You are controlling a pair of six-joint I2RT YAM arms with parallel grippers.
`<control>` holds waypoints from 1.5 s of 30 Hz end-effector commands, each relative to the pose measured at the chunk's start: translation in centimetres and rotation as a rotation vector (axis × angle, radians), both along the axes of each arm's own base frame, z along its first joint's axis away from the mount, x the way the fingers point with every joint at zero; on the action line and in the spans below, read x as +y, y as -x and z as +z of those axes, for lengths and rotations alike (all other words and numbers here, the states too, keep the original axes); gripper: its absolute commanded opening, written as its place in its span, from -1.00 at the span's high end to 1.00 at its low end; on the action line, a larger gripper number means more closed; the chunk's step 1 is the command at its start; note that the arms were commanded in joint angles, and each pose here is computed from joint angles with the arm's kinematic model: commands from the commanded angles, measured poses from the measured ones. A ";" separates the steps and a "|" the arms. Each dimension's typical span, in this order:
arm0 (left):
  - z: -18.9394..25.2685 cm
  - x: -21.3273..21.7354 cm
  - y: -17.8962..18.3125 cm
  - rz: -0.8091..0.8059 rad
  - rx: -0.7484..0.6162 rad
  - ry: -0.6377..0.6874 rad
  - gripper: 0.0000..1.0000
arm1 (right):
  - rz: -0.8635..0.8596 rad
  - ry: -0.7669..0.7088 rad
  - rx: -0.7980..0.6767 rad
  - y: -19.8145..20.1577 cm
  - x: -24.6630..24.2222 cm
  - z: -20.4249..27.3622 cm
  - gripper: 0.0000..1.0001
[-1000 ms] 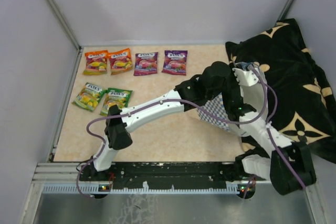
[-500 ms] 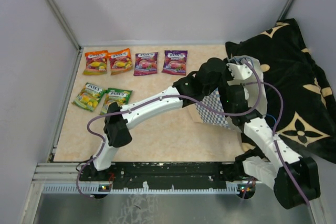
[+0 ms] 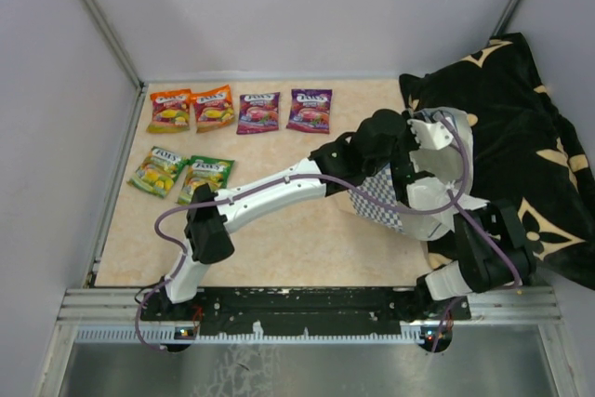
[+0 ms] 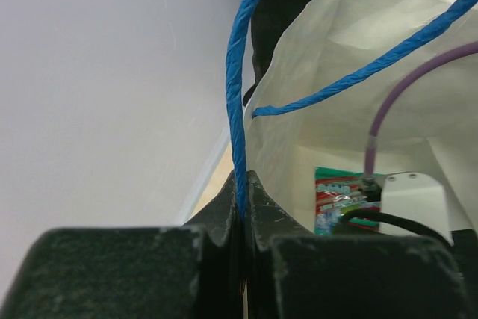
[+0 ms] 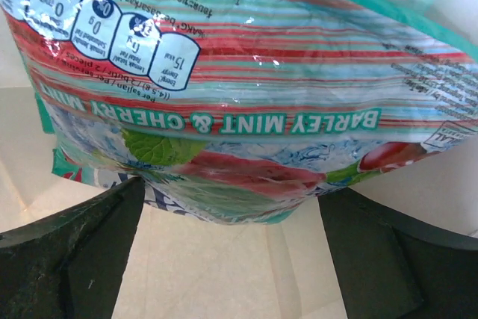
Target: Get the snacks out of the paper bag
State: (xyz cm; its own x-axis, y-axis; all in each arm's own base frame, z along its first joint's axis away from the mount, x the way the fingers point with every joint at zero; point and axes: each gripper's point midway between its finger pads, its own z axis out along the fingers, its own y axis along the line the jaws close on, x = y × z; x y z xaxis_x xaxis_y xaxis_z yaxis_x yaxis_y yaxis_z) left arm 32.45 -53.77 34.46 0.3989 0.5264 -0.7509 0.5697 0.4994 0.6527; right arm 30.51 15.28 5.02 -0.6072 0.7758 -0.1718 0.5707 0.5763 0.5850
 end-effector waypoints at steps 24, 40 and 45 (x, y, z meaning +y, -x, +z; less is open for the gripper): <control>4.5 4.6 -4.6 0.144 -0.033 0.132 1.00 | 0.129 0.203 -0.396 1.1 -2.3 12.6 1.00; 7.1 3.6 -1.9 -0.011 -0.036 0.203 1.00 | 0.151 0.139 -0.153 0.2 -1.1 5.8 -0.99; 6.6 1.7 0.5 -0.116 0.028 0.222 1.00 | 0.161 0.097 -0.130 -2.5 0.7 4.4 -0.99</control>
State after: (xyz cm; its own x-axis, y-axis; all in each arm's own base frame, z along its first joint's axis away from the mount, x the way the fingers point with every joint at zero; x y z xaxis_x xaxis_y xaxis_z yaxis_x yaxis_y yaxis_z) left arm 34.79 -51.55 34.94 0.3623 0.4713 -0.8041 0.6009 0.5414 0.5880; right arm 29.12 13.95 7.06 -0.7197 0.6190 -0.3144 0.4385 0.7564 0.4855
